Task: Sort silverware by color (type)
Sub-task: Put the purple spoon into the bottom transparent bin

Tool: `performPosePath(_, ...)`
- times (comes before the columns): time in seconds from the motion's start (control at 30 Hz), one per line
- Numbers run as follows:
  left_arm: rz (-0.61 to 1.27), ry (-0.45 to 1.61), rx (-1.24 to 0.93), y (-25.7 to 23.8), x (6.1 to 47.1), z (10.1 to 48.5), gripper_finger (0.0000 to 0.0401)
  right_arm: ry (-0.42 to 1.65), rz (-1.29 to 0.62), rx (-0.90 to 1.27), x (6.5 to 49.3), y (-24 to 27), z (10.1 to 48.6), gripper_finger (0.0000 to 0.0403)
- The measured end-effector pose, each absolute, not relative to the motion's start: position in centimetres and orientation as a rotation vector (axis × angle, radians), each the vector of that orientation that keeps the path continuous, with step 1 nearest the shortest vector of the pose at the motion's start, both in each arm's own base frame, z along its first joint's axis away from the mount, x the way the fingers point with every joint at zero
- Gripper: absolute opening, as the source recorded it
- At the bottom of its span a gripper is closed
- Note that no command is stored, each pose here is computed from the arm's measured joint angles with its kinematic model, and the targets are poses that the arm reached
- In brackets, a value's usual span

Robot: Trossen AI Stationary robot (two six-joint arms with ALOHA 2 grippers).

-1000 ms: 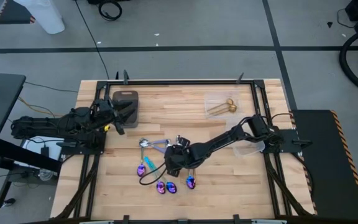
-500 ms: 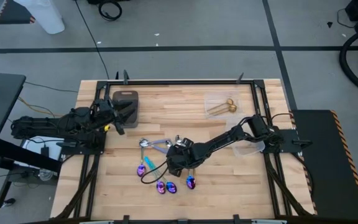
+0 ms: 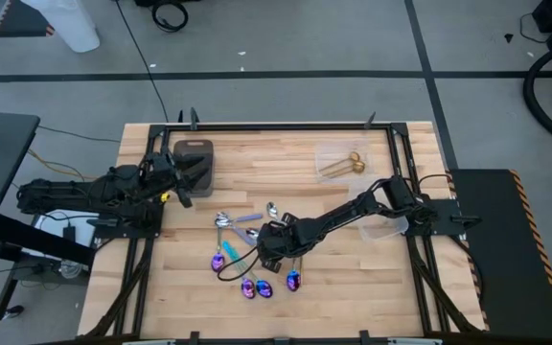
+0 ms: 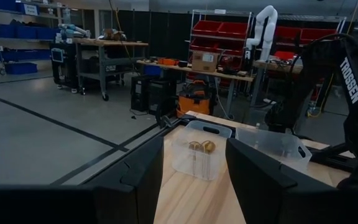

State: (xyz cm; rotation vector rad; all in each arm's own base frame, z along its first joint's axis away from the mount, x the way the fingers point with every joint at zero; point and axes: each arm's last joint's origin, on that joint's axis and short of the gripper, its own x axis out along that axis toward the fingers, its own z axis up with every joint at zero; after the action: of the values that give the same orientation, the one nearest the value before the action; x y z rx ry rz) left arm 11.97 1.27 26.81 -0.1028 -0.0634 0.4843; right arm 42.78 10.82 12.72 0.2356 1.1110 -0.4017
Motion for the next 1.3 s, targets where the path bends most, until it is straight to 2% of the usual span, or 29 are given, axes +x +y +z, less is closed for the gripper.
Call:
performPosePath(0.33, 0.483, -0.062, -0.103, 1.3, 12.0, 26.8, 0.0183, 1.161, -0.423, 0.197, 43.4, 10.0, 14.2, 0.0058)
performPosePath(1.0, 0.484, -0.056, -0.101, 1.3, 12.0, 26.7, 0.0183, 1.266, -0.581, -0.06, 42.8, 9.4, 22.4, 0.0059)
performPosePath(1.3, 0.484, -0.053, -0.1, 1.3, 12.0, 26.7, 0.0183, 1.183, -0.604, -0.1, 41.5, 9.2, 28.0, 0.0059)
